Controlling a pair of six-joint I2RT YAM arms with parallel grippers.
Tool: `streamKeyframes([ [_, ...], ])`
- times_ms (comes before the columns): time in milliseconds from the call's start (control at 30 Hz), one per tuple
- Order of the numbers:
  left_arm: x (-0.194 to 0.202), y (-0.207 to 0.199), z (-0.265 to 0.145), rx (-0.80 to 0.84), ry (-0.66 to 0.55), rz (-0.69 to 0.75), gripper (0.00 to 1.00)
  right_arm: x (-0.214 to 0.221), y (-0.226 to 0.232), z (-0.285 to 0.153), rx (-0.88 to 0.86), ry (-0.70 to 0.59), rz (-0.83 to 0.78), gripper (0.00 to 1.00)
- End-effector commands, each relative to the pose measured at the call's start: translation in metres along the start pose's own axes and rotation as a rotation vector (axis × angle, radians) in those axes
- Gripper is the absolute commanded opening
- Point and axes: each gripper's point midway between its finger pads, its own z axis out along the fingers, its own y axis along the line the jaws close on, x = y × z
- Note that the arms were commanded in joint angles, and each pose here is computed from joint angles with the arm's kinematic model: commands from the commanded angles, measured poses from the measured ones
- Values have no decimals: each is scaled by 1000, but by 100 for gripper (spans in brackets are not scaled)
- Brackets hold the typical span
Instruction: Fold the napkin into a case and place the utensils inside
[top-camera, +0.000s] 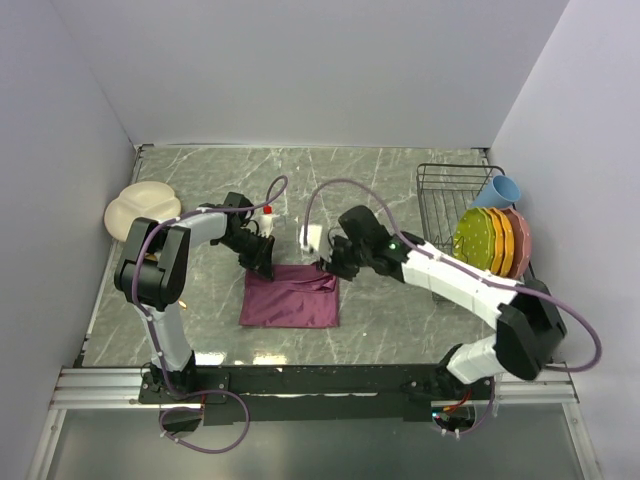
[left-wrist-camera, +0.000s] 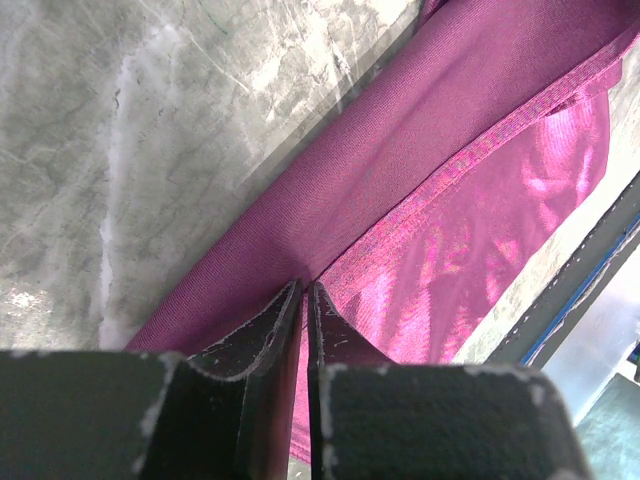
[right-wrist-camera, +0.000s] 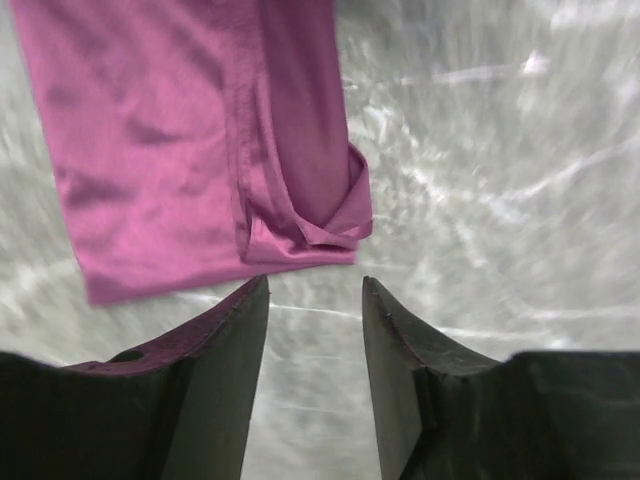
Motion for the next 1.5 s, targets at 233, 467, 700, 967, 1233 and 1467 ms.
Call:
streamKeyframes([
  [233, 9, 5, 4, -45, 10, 10, 15, 21, -51, 34, 24, 111, 958, 46],
  [467, 7, 4, 3, -48, 3, 9, 15, 39, -42, 53, -85, 197, 1179, 47],
  [700, 7, 4, 2, -51, -1, 12, 15, 46, -28, 68, -162, 248, 1278, 46],
  [967, 6, 3, 0, -57, -11, 7, 15, 43, -21, 66, -219, 252, 1302, 19],
  [1233, -9, -25, -26, -10, -130, 24, 32, 59, -1, 61, -208, 319, 1183, 0],
  [1467, -35, -38, -63, -22, -297, 45, 50, 83, 17, 75, -189, 424, 1078, 0],
])
